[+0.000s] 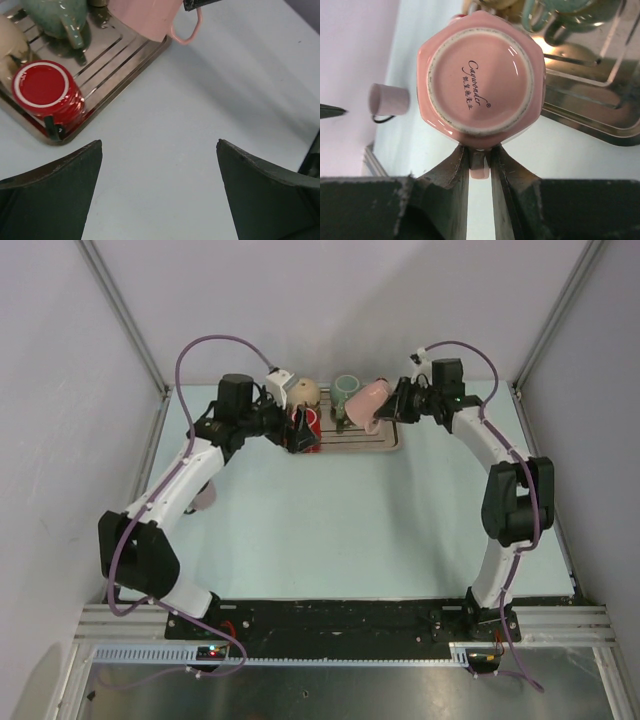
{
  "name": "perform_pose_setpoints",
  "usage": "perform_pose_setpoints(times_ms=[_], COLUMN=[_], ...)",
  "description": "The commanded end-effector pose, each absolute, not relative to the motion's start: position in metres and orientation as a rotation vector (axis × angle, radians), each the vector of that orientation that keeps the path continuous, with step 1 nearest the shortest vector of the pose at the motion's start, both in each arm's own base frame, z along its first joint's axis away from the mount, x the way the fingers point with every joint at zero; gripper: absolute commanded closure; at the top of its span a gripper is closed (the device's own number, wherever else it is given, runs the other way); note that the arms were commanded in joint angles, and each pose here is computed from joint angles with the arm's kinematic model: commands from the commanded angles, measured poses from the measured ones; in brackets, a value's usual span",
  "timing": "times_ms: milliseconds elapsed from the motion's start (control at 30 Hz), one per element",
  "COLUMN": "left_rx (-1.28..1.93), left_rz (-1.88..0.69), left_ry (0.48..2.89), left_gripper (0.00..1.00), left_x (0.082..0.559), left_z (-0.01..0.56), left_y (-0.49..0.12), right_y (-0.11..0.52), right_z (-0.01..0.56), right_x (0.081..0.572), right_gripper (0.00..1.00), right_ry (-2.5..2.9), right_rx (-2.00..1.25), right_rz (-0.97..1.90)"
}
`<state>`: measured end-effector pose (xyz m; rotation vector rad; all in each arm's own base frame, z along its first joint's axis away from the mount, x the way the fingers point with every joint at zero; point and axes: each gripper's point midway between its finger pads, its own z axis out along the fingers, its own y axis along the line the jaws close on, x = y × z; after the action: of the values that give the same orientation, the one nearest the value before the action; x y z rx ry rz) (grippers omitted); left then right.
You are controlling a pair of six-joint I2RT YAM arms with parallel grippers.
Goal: Turn the mug right side up
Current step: Turn over the cup on the tray.
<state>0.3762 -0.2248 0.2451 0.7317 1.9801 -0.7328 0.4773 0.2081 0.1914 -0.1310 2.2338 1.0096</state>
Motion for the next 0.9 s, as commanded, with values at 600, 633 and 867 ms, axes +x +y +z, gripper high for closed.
perform_pose_setpoints(times_ms=[600, 633, 867], left_rx=[0.459, 0.441, 0.373], left_rz=[-1.403, -1.430, -1.551], left_ry=[1.816, 1.809, 1.715], left_gripper=[0.00, 0.00, 0.00], left_x=[0.335, 0.333, 0.322], left_z=[0.290, 0.292, 0.304], left_y=[-0.292, -0.293, -0.295], right_y=[0.229, 0.231, 0.251], right_z=[0.338, 0.340, 0.353], right_x=[0.420, 0.418, 0.392], right_gripper=[1.00, 1.00, 1.00], right_ry=[1.756, 1.750, 1.678], right_rx=[-0.259, -0.262, -0.335], right_rz=[1.432, 1.444, 1.534])
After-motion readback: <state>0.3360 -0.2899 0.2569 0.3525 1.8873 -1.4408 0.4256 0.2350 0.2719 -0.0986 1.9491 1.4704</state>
